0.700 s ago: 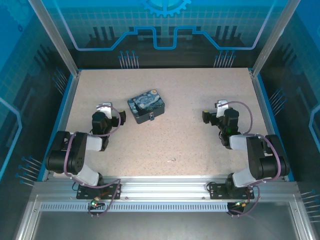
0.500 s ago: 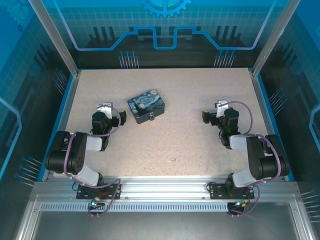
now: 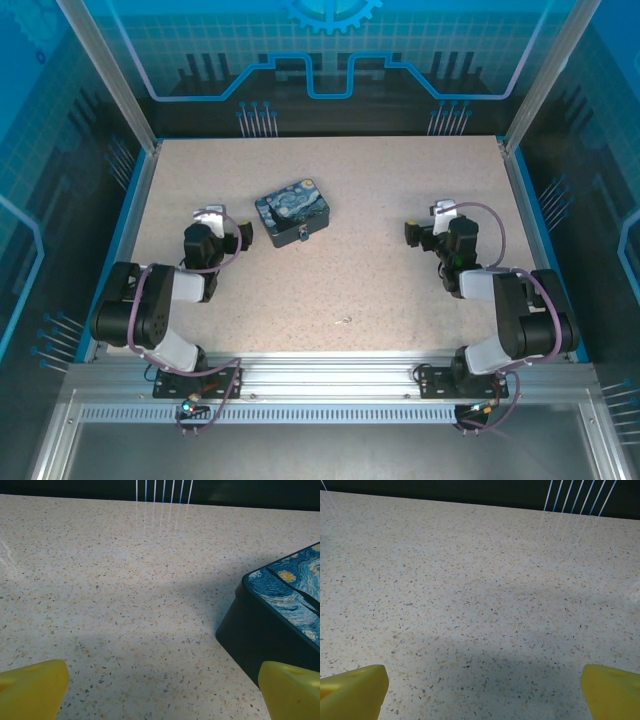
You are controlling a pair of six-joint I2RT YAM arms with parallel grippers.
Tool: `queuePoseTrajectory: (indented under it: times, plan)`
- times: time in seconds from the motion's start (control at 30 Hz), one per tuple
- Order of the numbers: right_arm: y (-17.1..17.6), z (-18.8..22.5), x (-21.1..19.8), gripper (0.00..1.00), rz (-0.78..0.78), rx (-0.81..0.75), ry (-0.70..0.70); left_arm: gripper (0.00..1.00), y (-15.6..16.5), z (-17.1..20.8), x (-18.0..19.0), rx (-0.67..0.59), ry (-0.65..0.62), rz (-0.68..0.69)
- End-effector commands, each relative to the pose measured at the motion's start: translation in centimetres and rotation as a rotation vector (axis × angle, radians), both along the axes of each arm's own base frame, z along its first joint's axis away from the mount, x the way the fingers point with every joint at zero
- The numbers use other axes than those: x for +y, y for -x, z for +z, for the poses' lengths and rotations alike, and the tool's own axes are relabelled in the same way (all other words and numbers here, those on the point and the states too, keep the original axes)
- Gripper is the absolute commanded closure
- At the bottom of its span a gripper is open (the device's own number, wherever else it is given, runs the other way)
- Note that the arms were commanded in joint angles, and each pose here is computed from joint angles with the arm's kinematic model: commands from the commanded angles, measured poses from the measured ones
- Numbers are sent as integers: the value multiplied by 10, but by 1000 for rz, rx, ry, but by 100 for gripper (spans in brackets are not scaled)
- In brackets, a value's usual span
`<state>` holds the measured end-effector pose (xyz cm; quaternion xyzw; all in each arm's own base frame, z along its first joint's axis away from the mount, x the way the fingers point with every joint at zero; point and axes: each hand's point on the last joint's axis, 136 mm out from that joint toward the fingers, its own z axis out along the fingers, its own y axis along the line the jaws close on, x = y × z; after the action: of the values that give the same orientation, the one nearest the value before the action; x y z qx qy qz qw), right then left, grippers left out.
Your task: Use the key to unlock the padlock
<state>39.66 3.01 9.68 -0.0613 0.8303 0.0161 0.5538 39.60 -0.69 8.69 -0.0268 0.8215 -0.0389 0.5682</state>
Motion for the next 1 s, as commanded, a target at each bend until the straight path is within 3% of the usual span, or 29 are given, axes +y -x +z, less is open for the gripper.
queuePoseTrajectory:
  times: [0.0, 0.13, 0.27, 0.4, 0.57, 0.73, 0.97]
  plan:
    - [0, -2, -1, 0, 12, 5, -2, 1, 0, 9, -2, -34, 6, -19]
    - [0, 25, -12, 0, -25, 65, -32, 1, 12, 28, -1, -97, 5, -14]
    - [20, 87, -5, 0, -13, 5, -100, 1, 19, 58, -3, -104, -6, -16]
    - [49, 108, 21, 0, -10, 133, -146, 1, 28, 103, -20, -161, 170, -52]
    - [98, 71, 81, 2, 77, 440, -233, 1, 44, 126, -60, -100, 388, -153]
    - [164, 23, 147, 5, 208, 697, -203, 1, 75, 127, -118, -39, 478, -325]
    - [238, -28, 168, 14, 211, 980, -137, 1, 103, 114, -140, -20, 546, -376]
